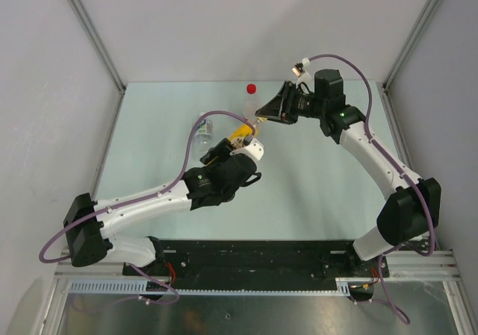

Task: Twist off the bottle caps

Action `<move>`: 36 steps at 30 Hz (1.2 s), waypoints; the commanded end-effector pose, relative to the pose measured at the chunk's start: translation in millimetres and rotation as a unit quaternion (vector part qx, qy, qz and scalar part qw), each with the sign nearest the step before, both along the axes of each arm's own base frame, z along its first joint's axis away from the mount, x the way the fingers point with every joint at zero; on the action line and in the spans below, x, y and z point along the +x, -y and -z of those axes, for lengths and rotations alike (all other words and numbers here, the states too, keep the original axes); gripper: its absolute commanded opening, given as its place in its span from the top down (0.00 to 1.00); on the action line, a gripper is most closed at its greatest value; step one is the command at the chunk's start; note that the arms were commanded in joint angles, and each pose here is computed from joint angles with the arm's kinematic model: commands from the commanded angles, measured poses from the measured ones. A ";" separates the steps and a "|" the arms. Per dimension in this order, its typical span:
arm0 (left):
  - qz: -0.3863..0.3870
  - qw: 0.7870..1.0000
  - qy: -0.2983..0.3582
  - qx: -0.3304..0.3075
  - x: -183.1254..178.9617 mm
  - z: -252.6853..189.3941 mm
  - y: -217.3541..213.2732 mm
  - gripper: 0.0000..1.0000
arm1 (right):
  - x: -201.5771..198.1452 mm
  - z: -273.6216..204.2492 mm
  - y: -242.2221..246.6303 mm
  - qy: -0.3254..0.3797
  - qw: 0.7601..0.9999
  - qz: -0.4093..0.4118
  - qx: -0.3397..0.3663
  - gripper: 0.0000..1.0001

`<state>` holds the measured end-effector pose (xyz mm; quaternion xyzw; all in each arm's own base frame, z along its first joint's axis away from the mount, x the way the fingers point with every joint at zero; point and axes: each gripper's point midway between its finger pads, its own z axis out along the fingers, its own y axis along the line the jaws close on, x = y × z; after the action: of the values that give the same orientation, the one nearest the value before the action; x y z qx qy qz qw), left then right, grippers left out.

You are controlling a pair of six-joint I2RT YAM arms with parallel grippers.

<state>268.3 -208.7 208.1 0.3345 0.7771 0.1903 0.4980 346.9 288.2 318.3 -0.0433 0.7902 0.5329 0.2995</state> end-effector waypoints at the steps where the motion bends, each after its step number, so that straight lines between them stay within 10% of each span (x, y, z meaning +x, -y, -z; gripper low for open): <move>1: -0.005 1.000 0.020 -0.016 2.3 -19.1 2.8 0.81 | -7.1 -21.7 -2.3 0.021 1.000 -0.006 0.019 0.74; 7: 0.000 1.000 0.016 -0.022 1.0 -17.9 4.2 0.81 | -9.3 -26.7 -2.9 0.034 0.999 -0.008 0.020 0.98; 22: 0.123 0.966 -0.083 -0.210 -22.3 -33.2 36.7 0.89 | -36.3 -67.7 -3.6 0.157 0.983 -0.081 0.041 1.00; 36: 0.349 0.849 -0.163 -0.362 -82.5 -88.6 69.8 0.93 | -89.3 -115.6 1.2 0.298 0.928 -0.208 0.087 1.00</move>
<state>218.8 -250.9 252.0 0.3581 0.7767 -0.2154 0.4712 296.0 292.1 399.2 -0.2474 0.6588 0.5998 0.3809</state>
